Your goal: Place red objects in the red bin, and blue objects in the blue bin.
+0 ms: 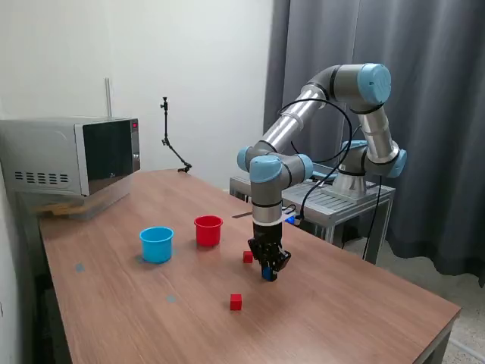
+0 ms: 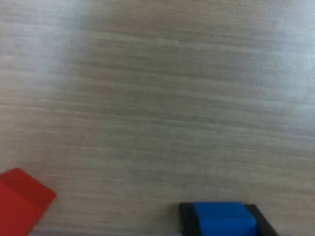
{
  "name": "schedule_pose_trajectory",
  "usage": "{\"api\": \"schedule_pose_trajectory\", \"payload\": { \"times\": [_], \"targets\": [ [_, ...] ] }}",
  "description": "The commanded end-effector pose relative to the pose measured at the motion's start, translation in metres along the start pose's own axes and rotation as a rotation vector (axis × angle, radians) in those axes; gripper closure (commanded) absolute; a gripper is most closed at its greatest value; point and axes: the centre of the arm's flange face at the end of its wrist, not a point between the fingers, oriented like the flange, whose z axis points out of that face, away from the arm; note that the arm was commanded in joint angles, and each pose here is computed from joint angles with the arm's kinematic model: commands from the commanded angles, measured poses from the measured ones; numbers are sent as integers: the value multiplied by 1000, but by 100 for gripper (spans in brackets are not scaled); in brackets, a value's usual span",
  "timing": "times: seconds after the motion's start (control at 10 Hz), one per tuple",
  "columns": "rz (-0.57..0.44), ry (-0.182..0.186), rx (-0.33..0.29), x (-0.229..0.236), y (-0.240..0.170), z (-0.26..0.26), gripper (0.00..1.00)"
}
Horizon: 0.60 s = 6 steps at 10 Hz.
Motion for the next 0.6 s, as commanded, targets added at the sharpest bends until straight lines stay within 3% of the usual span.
{"api": "schedule_pose_trajectory", "payload": {
  "times": [0.0, 0.5],
  "targets": [
    [-2, 0, -1, 0, 0, 0, 100],
    [30, -13, -140, -20, 49, -87, 100]
  ]
}}
